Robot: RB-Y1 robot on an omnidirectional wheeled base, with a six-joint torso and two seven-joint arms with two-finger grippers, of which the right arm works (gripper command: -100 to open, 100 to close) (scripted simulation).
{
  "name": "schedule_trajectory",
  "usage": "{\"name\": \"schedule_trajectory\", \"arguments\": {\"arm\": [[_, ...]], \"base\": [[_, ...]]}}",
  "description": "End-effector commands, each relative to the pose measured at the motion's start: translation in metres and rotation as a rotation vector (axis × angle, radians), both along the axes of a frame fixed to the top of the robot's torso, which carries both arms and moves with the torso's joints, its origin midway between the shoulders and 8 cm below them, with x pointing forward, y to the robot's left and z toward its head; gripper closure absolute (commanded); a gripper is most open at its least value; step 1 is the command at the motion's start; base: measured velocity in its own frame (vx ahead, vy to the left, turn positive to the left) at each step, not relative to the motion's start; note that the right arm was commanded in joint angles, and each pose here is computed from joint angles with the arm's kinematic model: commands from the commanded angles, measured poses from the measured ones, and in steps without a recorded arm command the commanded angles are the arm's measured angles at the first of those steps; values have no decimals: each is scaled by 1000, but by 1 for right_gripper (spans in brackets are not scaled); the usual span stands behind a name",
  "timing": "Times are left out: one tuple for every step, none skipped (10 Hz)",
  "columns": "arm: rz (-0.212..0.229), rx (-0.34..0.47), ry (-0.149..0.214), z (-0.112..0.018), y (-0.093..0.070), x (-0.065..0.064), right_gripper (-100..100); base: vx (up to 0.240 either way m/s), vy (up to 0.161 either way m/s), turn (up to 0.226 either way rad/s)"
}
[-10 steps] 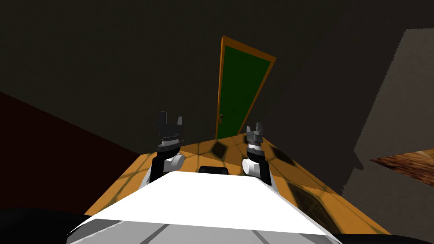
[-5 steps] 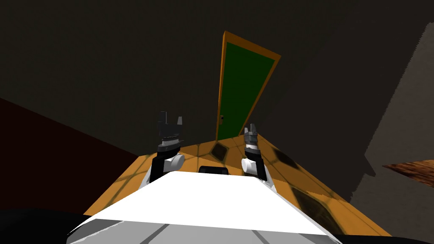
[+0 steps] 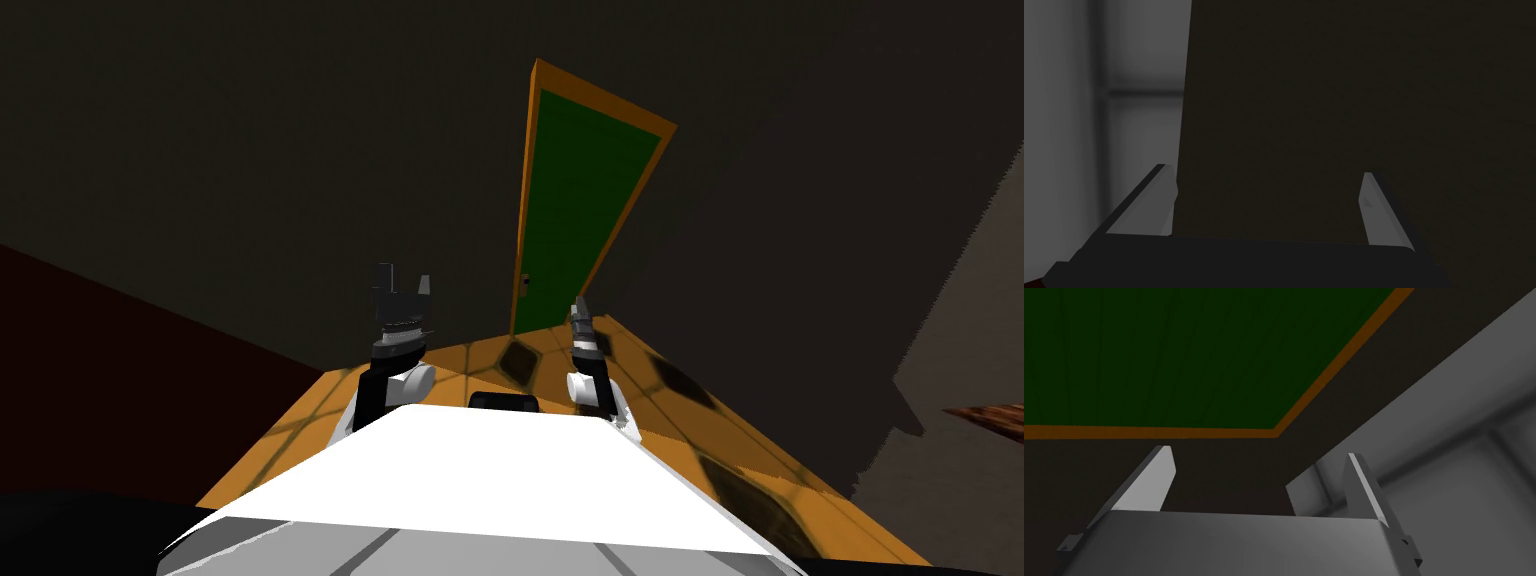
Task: Pull the door open
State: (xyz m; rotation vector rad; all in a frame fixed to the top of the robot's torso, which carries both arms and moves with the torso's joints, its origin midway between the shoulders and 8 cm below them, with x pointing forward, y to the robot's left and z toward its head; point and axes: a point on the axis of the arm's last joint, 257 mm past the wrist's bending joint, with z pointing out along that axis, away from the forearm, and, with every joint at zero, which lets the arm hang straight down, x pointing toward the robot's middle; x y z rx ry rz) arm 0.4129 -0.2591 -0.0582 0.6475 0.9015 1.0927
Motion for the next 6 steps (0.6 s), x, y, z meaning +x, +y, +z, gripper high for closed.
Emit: {"name": "schedule_trajectory", "arguments": {"arm": [[-15,-70,27,-13,4,9,-100],[-24,-113,43,-21,5,14,-100],[-32,-157,59,-30,7,18,-100],[-40,-202,70,-37,9,23,-100],[-48,-247,88,-47,10,28,-100],[-55,-293,105,-57,11,32,-100]], "base": [[97,12,27],[96,15,21],[98,22,21],[99,24,21],[96,29,21],[96,18,24]]}}
